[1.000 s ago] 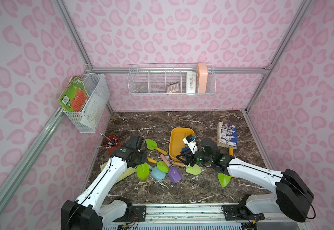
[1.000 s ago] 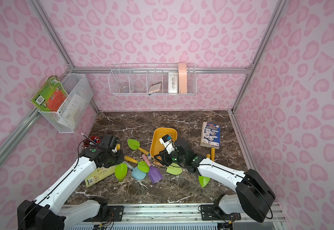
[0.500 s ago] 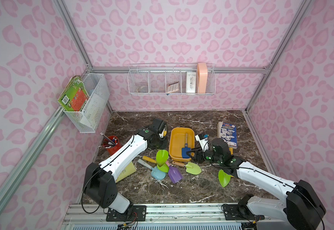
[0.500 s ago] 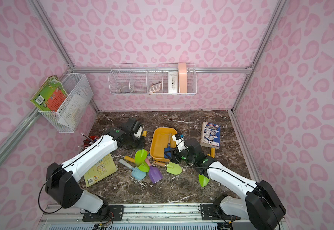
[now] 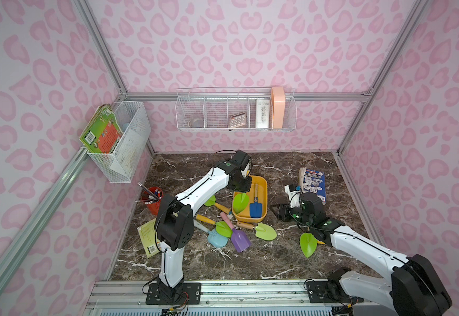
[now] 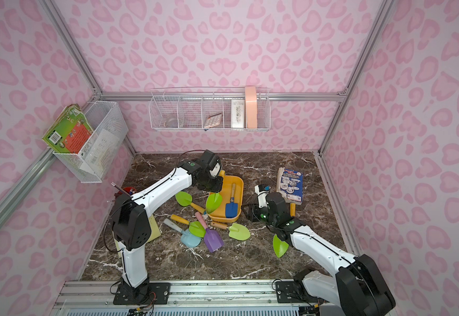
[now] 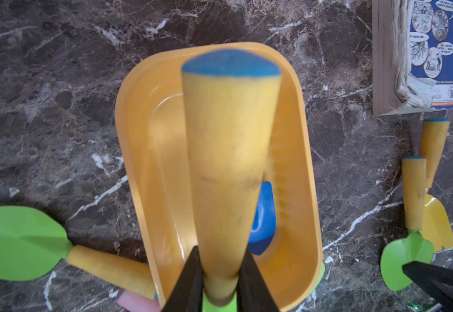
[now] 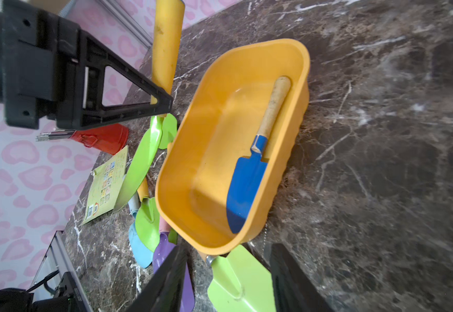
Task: Put the shovel into the storage box
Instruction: Place the shovel in the storage box.
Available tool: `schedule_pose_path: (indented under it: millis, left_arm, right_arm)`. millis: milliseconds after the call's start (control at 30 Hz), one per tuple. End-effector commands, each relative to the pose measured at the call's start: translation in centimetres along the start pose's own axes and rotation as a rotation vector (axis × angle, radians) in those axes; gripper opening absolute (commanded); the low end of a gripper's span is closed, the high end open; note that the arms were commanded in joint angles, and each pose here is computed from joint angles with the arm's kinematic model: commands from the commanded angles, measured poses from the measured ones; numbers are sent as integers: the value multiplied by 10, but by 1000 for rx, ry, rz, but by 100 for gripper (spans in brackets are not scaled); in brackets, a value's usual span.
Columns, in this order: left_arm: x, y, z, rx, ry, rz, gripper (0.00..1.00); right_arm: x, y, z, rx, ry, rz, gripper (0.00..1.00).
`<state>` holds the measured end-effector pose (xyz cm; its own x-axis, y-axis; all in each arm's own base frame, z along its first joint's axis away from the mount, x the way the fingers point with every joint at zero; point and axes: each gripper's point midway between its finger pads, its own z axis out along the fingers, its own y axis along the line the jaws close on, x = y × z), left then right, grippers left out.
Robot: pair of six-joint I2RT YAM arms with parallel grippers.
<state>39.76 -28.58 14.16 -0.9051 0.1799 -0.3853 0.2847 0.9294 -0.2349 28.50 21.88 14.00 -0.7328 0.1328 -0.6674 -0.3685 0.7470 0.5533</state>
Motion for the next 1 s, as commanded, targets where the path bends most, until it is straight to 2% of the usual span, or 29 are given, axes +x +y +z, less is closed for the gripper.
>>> schedule_pose_path:
  millis: [0,267,467,633,867,967]
  left_arm:
    - [-2,2,11,-26,9,11,5]
    - [-1,7,52,-72,38,-32,5]
    - [6,23,65,-163,45,-61,5]
    - [14,26,75,-165,62,-77,7]
    - [18,27,82,-178,71,-82,11]
    - [14,26,78,-180,59,-82,19]
  right_arm:
    - [3,-7,2,15,14,38,53]
    - [5,-11,15,7,45,60,53]
    - [5,-13,19,13,50,59,53]
    - [3,-14,26,15,53,68,53]
    - [-8,-14,34,24,39,69,53]
    - [-13,-14,41,29,43,76,52]
